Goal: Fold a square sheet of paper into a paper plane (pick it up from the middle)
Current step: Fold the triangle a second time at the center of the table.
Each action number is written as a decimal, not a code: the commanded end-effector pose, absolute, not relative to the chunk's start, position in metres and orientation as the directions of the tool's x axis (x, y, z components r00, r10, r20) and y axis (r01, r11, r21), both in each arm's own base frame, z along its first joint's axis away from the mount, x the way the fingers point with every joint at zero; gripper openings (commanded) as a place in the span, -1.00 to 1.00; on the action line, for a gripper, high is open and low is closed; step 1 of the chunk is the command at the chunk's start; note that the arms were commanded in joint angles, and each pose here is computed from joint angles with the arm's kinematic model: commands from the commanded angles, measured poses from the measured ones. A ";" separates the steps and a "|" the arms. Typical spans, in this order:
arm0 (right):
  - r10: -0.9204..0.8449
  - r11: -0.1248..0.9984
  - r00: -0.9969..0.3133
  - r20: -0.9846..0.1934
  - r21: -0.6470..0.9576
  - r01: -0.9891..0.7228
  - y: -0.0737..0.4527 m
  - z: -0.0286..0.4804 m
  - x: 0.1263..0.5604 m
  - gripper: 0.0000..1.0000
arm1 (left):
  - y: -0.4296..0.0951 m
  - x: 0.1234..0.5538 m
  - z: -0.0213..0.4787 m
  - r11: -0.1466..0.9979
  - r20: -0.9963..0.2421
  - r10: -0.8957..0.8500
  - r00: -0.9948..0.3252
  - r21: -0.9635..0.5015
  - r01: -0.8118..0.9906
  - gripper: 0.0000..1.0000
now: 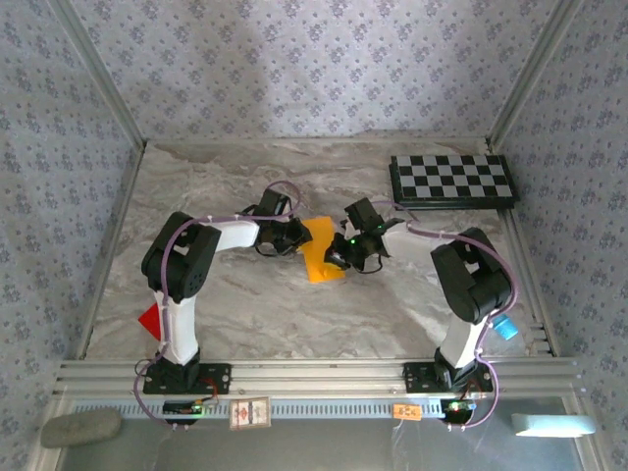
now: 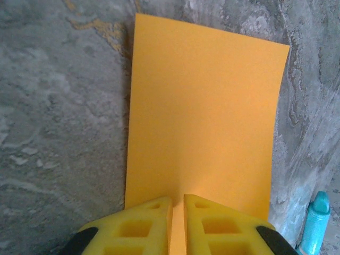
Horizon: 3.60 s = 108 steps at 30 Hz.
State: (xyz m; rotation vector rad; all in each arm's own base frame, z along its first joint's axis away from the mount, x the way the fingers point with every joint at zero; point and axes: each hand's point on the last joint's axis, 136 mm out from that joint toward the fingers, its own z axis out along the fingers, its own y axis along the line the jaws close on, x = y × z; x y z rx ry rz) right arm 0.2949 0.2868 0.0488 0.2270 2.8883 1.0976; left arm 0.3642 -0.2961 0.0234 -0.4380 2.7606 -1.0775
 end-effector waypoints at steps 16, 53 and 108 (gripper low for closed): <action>0.208 0.697 -0.976 -0.060 0.709 0.105 0.317 0.042 0.325 -1.00 | -0.281 0.345 -0.013 0.760 0.030 -0.314 -0.949 -0.591 -0.270 -0.76; 0.269 0.712 -0.961 -0.067 0.686 0.152 0.311 0.023 0.336 -1.00 | -0.281 0.339 -0.017 0.763 0.044 -0.313 -0.949 -0.583 -0.279 -0.76; 0.265 0.745 -0.964 -0.003 0.635 0.203 0.307 0.003 0.329 -0.28 | -0.228 0.390 0.081 0.700 -0.115 -0.453 -0.884 -0.660 -0.272 -0.41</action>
